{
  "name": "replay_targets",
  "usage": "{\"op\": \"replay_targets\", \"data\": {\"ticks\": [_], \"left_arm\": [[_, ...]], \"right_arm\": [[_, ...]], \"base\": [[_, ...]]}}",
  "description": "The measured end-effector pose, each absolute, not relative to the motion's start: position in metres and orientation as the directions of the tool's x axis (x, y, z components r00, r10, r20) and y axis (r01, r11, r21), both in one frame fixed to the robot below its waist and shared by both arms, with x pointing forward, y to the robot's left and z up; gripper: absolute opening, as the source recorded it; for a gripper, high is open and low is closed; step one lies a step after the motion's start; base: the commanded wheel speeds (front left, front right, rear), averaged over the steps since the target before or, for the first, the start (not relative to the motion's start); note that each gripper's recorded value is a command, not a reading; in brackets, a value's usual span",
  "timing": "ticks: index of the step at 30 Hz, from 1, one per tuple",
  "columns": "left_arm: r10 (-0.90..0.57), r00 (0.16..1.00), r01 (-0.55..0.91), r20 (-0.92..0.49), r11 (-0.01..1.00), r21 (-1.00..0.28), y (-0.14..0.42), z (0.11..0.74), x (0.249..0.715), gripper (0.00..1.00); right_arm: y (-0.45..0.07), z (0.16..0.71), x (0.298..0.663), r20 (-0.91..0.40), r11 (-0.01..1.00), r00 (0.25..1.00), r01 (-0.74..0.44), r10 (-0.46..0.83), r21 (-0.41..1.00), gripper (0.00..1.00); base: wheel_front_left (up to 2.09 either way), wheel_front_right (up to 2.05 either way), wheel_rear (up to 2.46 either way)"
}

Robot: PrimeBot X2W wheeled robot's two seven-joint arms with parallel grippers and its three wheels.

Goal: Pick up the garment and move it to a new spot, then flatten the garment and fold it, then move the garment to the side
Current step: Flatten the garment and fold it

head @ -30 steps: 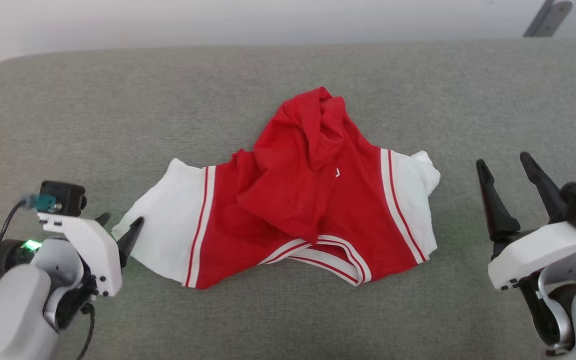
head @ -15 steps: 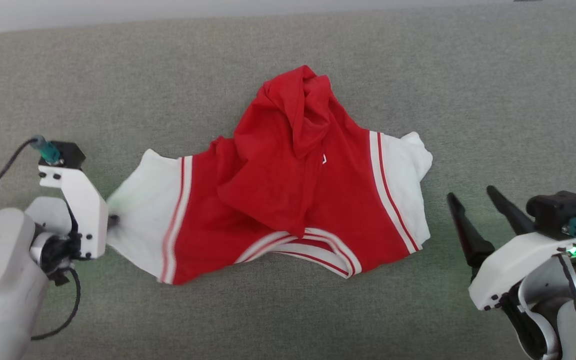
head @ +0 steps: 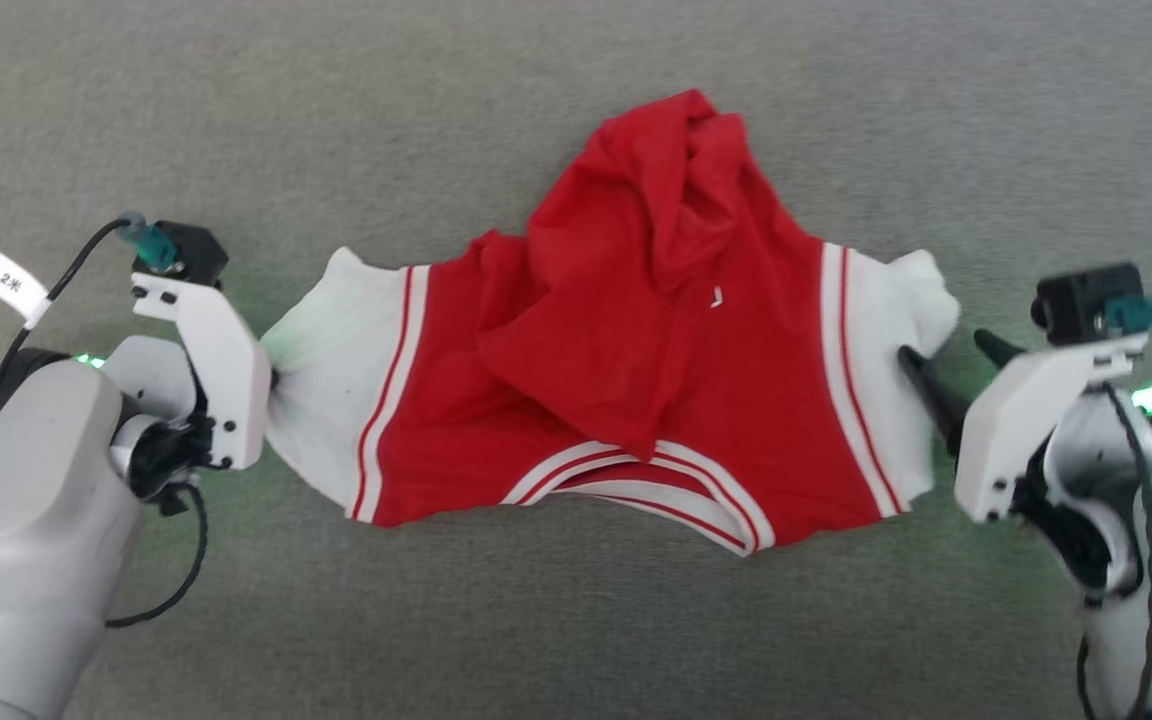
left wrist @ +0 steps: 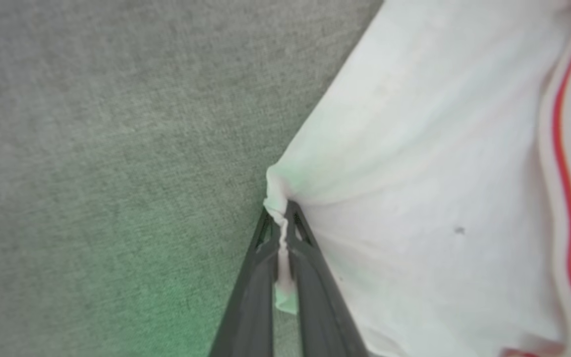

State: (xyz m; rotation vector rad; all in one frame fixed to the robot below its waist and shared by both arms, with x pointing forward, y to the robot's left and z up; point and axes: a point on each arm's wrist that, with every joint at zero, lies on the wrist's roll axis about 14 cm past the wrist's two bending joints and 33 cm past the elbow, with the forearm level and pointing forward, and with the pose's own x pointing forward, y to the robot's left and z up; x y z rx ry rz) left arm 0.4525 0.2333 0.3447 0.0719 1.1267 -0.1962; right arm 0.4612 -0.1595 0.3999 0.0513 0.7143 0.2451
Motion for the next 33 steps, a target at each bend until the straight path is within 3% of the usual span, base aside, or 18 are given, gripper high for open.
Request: {"op": "replay_targets", "data": {"ticks": [9, 10, 11, 14, 21, 33], "left_arm": [[-0.141, 0.429, 0.183, -0.892, 0.981, -0.067, 0.233, 0.342, 0.452, 0.00], [-0.141, 0.430, 0.183, -0.892, 0.981, -0.067, 0.233, 0.342, 0.452, 0.00], [-0.143, 0.432, 0.180, -0.890, 0.981, -0.071, 0.234, 0.342, 0.452, 0.00], [-0.147, 0.438, 0.176, -0.887, 0.981, -0.075, 0.234, 0.343, 0.450, 0.00], [-0.152, 0.483, 0.150, -0.862, 0.985, -0.090, 0.236, 0.361, 0.451, 0.00], [-0.194, 0.732, 0.222, -0.653, 0.974, -0.040, 0.229, 0.494, 0.494, 0.00]], "right_arm": [[-0.142, 0.370, 0.478, -0.777, 0.957, 0.574, -0.260, 0.258, 0.125, 1.00], [-0.139, 0.368, 0.478, -0.794, 0.954, 0.549, -0.271, 0.261, 0.126, 0.69], [-0.138, 0.365, 0.477, -0.810, 0.951, 0.525, -0.284, 0.262, 0.123, 0.00], [-0.136, 0.365, 0.476, -0.828, 0.945, 0.490, -0.297, 0.273, 0.135, 0.00], [-0.145, 0.383, 0.466, -0.794, 0.950, 0.525, -0.222, 0.306, 0.220, 0.00], [-0.167, 0.497, 0.477, -0.593, 0.940, 0.735, -0.192, 0.328, 0.282, 0.00]], "base": [[0.00, 0.00, 0.00], [0.00, 0.00, 0.00], [0.00, 0.00, 0.00], [0.00, 0.00, 0.00], [0.00, 0.00, 0.00], [0.00, 0.00, 0.00]]}}
